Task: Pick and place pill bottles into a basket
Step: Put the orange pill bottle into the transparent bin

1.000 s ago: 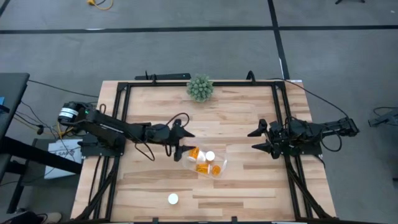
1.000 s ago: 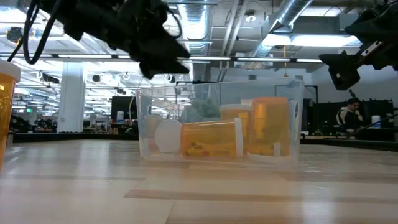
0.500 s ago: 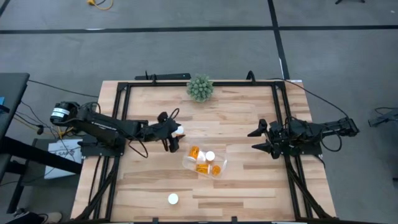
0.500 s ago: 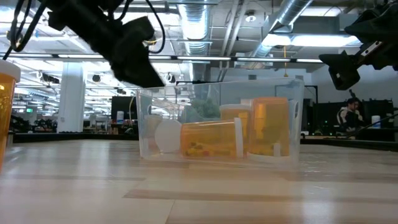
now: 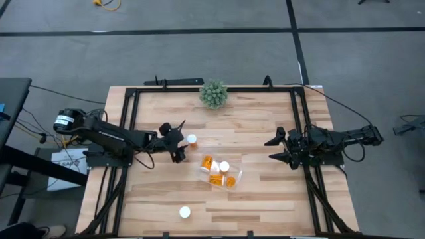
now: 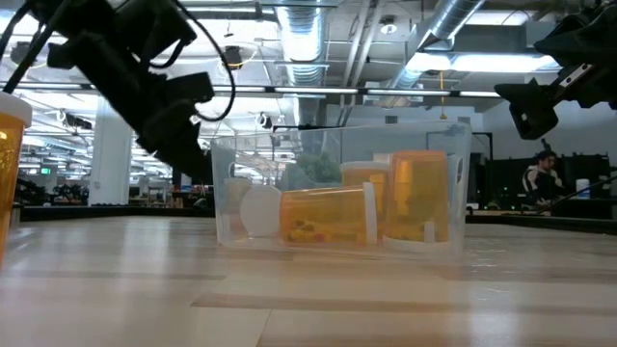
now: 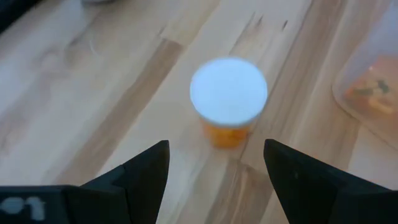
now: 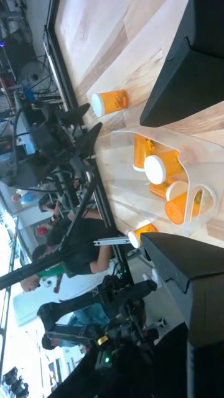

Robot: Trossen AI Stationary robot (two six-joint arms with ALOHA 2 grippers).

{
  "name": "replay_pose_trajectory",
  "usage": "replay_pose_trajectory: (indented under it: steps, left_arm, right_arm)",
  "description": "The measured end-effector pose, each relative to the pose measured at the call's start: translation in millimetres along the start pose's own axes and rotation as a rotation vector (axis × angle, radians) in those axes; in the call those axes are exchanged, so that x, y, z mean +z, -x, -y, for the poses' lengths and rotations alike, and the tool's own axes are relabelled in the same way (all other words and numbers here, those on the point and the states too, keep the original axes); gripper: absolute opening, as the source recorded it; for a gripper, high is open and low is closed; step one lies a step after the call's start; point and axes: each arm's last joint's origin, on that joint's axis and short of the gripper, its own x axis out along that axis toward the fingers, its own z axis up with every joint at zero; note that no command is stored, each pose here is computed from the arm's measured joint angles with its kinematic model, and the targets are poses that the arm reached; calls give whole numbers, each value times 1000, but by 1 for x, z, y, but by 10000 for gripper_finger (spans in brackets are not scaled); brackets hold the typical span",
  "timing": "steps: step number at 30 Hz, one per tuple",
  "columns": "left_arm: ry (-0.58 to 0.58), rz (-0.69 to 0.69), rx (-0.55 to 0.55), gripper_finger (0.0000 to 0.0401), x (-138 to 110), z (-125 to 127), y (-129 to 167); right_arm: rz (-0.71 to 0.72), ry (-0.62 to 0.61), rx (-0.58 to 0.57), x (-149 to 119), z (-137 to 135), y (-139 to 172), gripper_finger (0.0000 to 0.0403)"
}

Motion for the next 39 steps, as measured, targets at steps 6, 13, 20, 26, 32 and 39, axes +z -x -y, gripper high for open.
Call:
replay_pose_trajectory:
  steps: [6, 13, 20, 26, 32, 39]
  left_arm:
    - [50, 53, -33, 253, -13, -3, -5]
    - [72, 85, -79, 253, -26, -1, -18]
    - [53, 111, -78, 254, -32, 7, -38]
    - [67, 113, -32, 254, -36, 3, -50]
    - [75, 172, -6, 254, -28, -2, -54]
    - [108, 192, -14, 254, -22, -12, -58]
  right_arm:
    - [0, 0, 0, 0, 0, 0, 286]
    - [0, 0, 0, 0, 0, 0, 286]
    - [0, 0, 0, 0, 0, 0, 286]
    - [0, 0, 0, 0, 0, 0, 286]
    - [0, 0, 0, 0, 0, 0, 286]
    - [0, 0, 0, 0, 0, 0, 286]
